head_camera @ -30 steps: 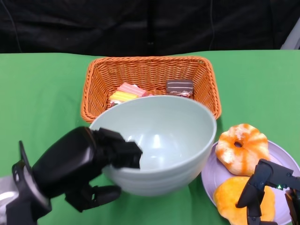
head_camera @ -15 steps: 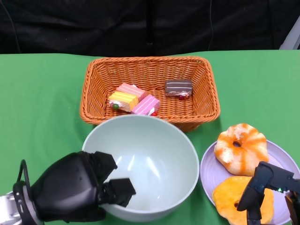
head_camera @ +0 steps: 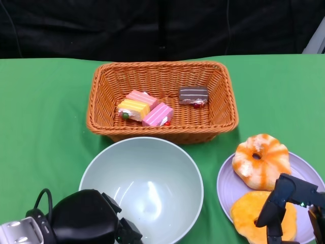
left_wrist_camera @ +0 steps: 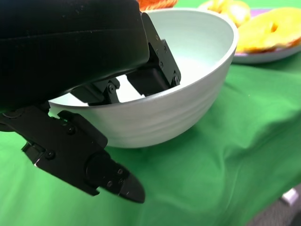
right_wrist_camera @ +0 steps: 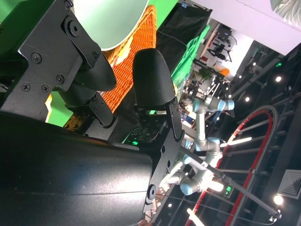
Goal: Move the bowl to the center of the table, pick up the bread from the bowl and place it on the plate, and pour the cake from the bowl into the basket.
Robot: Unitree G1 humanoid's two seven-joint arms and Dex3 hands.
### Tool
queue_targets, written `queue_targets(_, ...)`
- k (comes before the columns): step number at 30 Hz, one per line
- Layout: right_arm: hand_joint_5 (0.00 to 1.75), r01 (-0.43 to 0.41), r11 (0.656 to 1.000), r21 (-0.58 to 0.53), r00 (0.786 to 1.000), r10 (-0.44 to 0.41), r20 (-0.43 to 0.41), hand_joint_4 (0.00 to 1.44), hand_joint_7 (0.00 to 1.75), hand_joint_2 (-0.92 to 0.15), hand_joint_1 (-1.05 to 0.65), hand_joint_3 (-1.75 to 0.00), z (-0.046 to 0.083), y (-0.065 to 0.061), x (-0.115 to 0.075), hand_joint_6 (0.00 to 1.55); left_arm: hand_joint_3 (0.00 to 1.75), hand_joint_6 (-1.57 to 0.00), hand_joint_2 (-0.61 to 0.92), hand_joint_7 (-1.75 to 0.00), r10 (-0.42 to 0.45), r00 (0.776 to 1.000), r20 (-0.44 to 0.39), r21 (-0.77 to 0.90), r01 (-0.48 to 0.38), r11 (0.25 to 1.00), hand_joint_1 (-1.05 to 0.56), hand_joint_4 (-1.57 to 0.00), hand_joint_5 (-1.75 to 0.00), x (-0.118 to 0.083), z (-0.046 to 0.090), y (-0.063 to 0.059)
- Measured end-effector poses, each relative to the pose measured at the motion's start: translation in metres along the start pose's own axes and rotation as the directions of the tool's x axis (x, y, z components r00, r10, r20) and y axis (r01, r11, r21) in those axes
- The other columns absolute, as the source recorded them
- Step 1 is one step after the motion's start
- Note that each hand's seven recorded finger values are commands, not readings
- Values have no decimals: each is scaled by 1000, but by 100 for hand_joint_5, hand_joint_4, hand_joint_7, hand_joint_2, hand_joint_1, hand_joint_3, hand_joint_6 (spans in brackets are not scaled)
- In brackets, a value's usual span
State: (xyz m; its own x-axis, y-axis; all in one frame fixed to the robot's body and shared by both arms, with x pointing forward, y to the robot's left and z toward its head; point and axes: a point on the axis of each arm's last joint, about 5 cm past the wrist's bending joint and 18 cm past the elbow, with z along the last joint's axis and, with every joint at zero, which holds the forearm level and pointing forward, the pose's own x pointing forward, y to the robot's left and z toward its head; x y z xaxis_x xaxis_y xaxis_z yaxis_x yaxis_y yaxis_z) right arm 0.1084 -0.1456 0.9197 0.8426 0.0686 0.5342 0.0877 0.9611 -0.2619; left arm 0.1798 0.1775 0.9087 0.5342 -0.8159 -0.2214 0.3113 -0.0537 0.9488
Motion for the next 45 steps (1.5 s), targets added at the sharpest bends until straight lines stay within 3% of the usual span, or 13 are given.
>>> queue_targets(10, 175, -39, 999, 13, 999, 39, -19, 102, 156, -21, 14, -175, -2, 0, 4, 85, 15, -51, 92, -2, 48, 999, -19, -305, -52, 951, -77, -44, -9, -14, 12, 34)
queue_targets(14, 175, -47, 999, 25, 998, 48, -40, 102, 155, -22, 14, -175, -3, 0, 5, 85, 20, -67, 92, -8, 210, 977, -30, -501, -197, 843, -63, -75, -25, -28, 12, 49)
queue_targets(15, 175, -47, 999, 28, 998, 48, -42, 102, 155, -22, 14, -175, -3, 0, 6, 85, 20, -75, 92, -11, 260, 964, -46, -545, -243, 802, -50, -89, -32, -30, 13, 49)
queue_targets(17, 175, -49, 998, 30, 998, 51, -45, 103, 155, -22, 14, -175, -3, 0, 7, 85, 21, -83, 92, -10, 385, 919, -87, -622, -352, 699, -41, -92, -50, -31, 18, 49)
queue_targets(18, 175, -54, 998, 31, 997, 55, -46, 103, 154, -21, 14, -175, -2, 0, 8, 85, 21, -89, 92, -13, 437, 893, -108, -650, -396, 649, -37, -85, -81, -31, 21, 49)
queue_targets(19, 175, -60, 998, 31, 997, 61, -52, 102, 154, -21, 14, -175, -2, 0, 9, 85, 20, -91, 92, -14, 485, 863, -144, -674, -444, 591, -34, -79, -97, -30, 24, 48)
queue_targets(23, 175, -84, 996, 29, 993, 86, -80, 101, 153, -20, 14, -175, -2, -1, 10, 85, 27, -88, 88, -38, 558, 790, -254, -730, -535, 426, -25, -68, -129, -28, 33, 44)
queue_targets(24, 175, -89, 996, 29, 992, 91, -85, 100, 153, -21, 15, -175, -1, -2, 10, 85, 64, -80, 66, -69, 562, 777, -284, -740, -550, 387, -20, -69, -137, -28, 35, 43)
queue_targets(25, 175, -94, 995, 32, 991, 96, -92, 100, 153, -21, 16, -175, 1, -2, 11, 85, 87, -75, 53, -85, 568, 753, -332, -749, -577, 327, -19, -69, -140, -27, 38, 41)
queue_targets(28, 175, -100, 993, 65, 988, 107, -112, 100, 152, -22, 17, -175, 4, 1, 13, 83, 127, -67, 33, -118, 554, 703, -446, -749, -632, 200, -13, -68, -150, -25, 46, 32)
queue_targets(31, 175, -101, 991, 92, 985, 112, -129, 100, 154, -23, 16, -173, 5, 5, 14, 81, 138, -68, 30, -128, 534, 672, -513, -739, -663, 124, -8, -71, -154, -24, 51, 24)
queue_targets(41, 175, -109, 980, 168, 983, 132, -130, 95, 161, -29, 13, -169, 13, 20, 14, 75, 130, -76, 44, -134, 463, 587, -664, -676, -736, -37, -2, -81, -164, -24, 67, -5)
queue_targets(45, 175, -118, 974, 193, 980, 145, -133, 96, 162, -31, 14, -169, 14, 24, 10, 75, 146, -81, 45, -157, 457, 566, -686, -662, -746, -70, 3, -90, -174, -25, 74, -22)
